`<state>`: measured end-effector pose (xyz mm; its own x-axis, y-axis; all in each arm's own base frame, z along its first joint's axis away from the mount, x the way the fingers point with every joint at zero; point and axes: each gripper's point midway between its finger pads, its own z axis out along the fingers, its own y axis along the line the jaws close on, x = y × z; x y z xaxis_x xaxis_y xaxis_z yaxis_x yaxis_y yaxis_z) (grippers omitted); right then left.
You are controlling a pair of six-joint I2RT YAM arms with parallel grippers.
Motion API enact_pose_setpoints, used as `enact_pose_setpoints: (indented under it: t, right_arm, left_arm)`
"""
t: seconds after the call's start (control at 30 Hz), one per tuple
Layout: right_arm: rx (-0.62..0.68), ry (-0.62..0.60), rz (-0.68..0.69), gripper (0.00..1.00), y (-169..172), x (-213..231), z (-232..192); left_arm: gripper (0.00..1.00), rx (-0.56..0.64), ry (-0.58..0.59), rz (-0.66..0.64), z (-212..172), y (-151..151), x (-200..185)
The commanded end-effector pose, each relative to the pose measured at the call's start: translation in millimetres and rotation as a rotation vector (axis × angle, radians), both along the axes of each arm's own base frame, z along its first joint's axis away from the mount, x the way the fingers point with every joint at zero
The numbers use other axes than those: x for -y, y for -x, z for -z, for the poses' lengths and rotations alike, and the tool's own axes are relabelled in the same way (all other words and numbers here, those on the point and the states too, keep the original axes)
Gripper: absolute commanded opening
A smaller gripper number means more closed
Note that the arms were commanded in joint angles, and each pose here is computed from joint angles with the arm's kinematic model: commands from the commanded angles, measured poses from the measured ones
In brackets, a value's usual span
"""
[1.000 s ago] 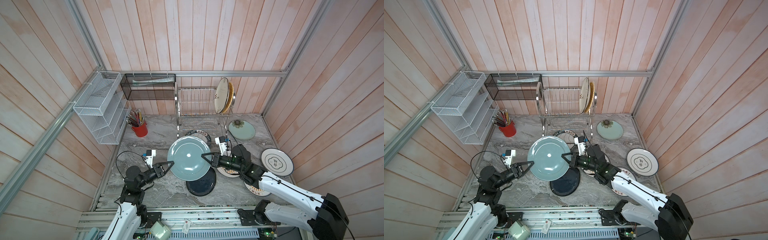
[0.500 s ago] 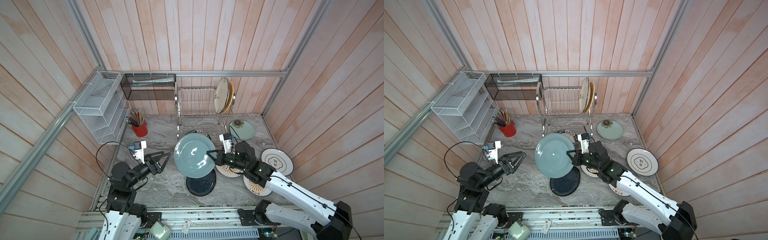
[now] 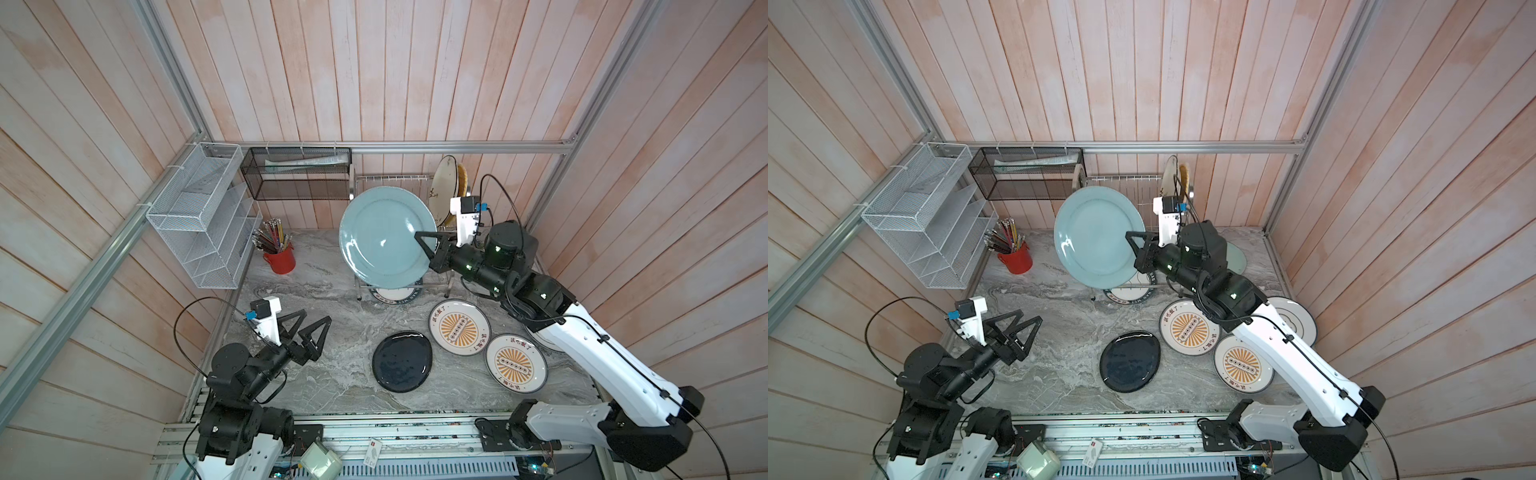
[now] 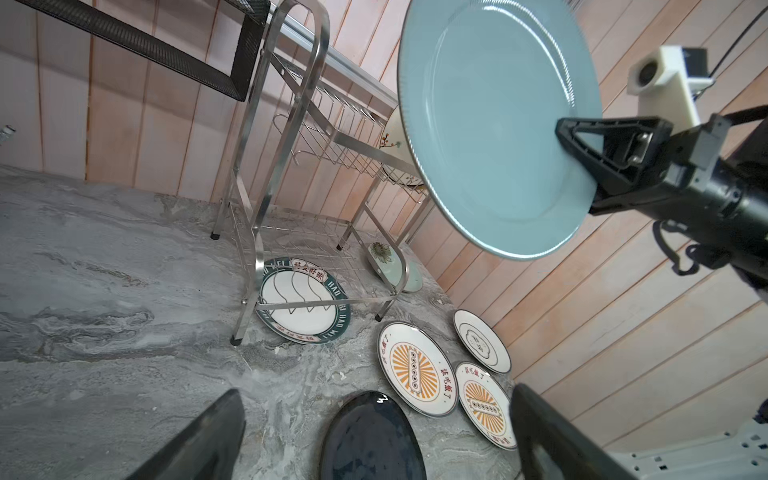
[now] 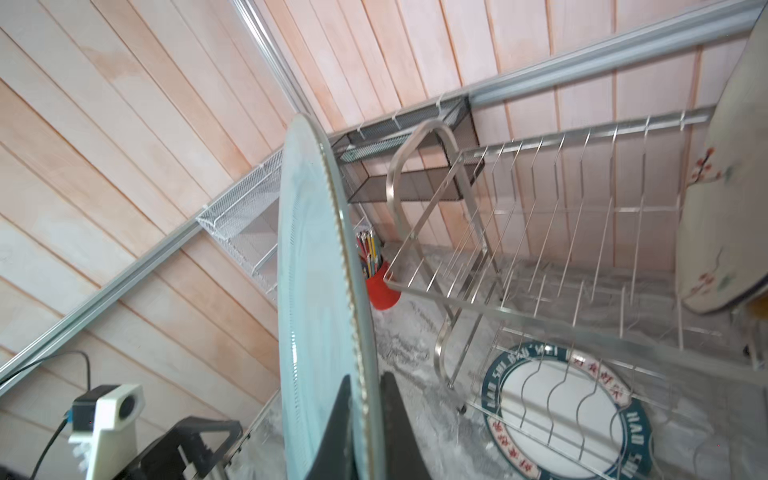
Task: Load the plates into the dish rack
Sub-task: 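Carry the green plate to the rack with the right gripper while the left withdraws, then lower the pale green plate into the rack beside the cream plate with the right gripper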
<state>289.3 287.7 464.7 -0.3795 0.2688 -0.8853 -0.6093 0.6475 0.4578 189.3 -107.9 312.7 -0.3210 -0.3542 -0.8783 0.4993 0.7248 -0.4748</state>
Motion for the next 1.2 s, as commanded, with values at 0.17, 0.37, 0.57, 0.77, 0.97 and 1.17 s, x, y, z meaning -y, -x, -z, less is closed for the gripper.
enact_pose_setpoints:
  t: [0.17,0.37,0.57,0.77,0.97,1.17]
  right_arm:
    - [0.236,-0.033,0.286,0.0,-34.0,42.7,-103.0]
    - [0.297,0.035,0.492,0.0,-56.9,70.7,-124.8]
    - [0.337,0.131,0.687,0.0,-79.7,92.5,-137.0]
    - [0.351,0.244,0.809,0.0,-102.2,95.3,-130.2]
    - [0.356,0.339,0.881,0.0,-120.0,93.1,-118.0]
    - [0.333,0.409,0.892,0.0,-136.2,85.5,-103.4]
  left_arm:
    - [1.0,0.171,-0.072,0.058,-6.7,1.4,6.7]
    - [1.0,0.152,-0.06,0.066,-0.9,1.2,6.7]
    - [1.0,0.138,-0.065,0.067,2.0,-1.2,7.0]
    - [1.0,0.158,-0.073,0.071,-0.7,2.3,7.3]
    - [1.0,0.185,-0.075,0.114,-3.5,8.9,12.9]
    - [1.0,0.178,-0.075,0.107,-2.8,7.6,12.0]
